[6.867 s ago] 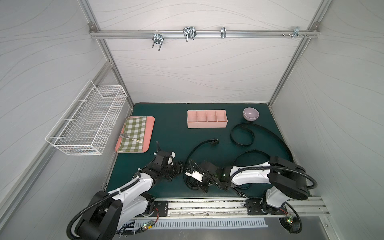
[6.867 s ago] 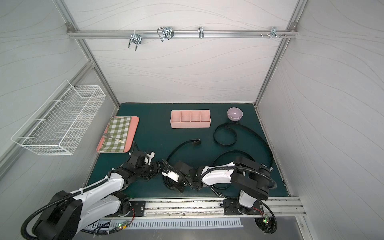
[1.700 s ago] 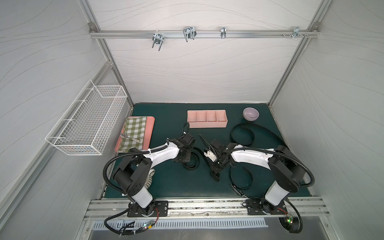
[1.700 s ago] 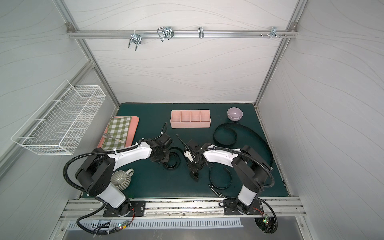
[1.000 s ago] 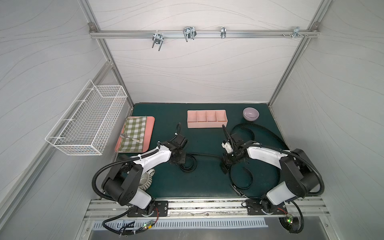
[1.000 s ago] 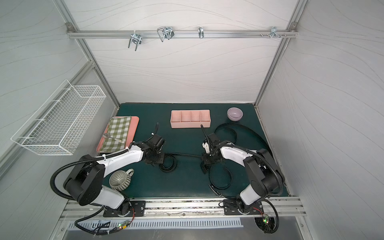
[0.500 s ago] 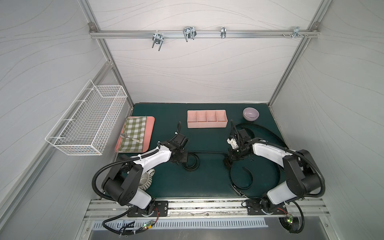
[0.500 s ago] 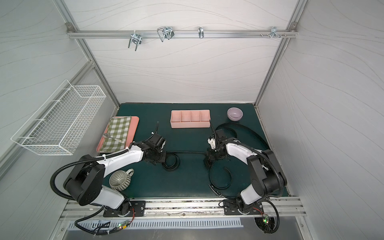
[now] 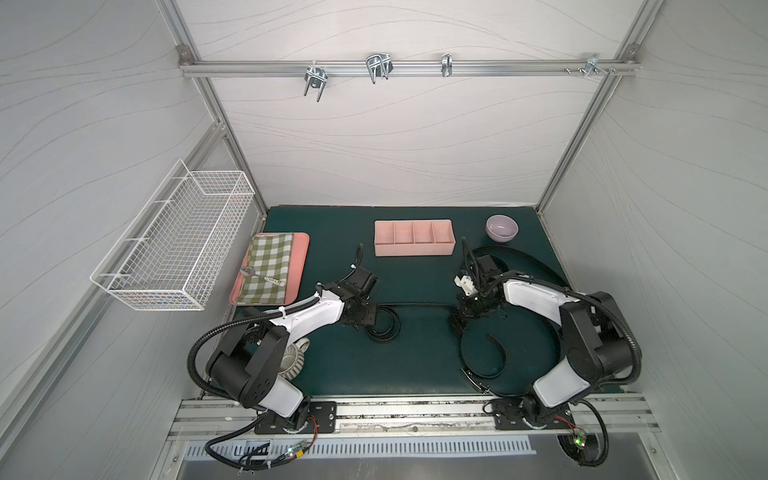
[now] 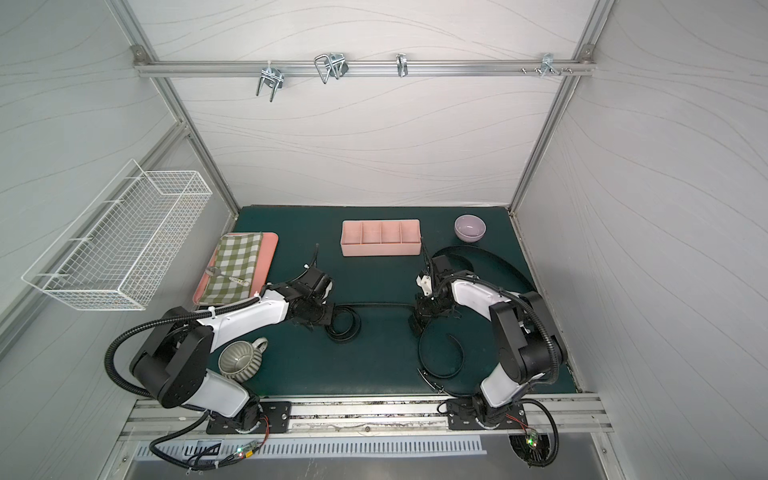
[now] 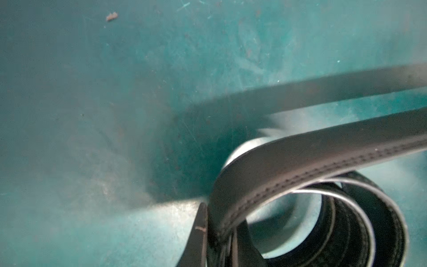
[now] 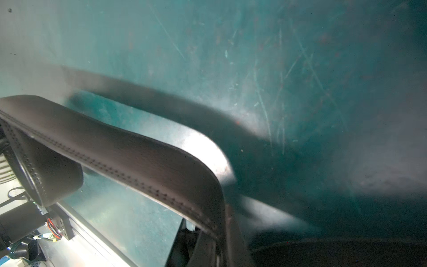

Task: Place the belts into the storage roll
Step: Roll the belt at the center of the board.

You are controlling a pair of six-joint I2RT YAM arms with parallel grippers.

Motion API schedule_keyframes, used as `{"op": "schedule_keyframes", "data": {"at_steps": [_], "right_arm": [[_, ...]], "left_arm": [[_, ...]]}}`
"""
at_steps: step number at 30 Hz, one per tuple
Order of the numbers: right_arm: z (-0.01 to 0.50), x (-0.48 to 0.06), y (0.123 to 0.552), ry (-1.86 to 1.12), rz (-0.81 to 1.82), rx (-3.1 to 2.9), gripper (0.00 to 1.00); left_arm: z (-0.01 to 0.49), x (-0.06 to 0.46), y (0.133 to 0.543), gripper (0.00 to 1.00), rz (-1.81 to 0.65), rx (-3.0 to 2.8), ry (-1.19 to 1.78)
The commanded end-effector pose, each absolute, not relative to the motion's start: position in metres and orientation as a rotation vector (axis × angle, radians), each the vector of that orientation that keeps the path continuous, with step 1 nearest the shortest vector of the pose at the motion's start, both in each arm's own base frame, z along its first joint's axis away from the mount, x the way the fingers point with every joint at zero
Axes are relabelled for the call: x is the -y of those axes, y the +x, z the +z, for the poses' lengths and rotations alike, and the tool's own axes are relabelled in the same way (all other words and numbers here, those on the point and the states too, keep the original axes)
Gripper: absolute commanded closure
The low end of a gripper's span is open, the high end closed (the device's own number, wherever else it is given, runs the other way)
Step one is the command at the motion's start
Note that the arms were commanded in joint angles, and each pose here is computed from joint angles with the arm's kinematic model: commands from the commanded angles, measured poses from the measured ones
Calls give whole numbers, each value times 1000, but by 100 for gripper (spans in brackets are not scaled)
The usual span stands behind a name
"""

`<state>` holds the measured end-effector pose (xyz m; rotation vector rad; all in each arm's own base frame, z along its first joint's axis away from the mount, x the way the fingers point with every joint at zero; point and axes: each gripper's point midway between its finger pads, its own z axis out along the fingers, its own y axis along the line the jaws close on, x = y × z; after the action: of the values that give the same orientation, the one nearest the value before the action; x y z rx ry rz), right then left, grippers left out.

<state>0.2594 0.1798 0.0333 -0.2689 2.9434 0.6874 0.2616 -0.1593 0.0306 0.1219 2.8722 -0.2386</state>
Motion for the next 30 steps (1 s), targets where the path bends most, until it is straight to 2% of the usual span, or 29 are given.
{"op": "schedule_keyframes", "data": {"at_steps": [1,20,30], "right_arm": [[18,-136,256,-127,439,-3057,100],[19,-133,266,-112,434,-3072,99],[17,-128,267,-75,438,-3078,98]], "left_arm": [[20,111,248,97,68,-2950,28],[17,113,245,86,65,-2966,41],[17,114,245,87,69,-2966,45]]}}
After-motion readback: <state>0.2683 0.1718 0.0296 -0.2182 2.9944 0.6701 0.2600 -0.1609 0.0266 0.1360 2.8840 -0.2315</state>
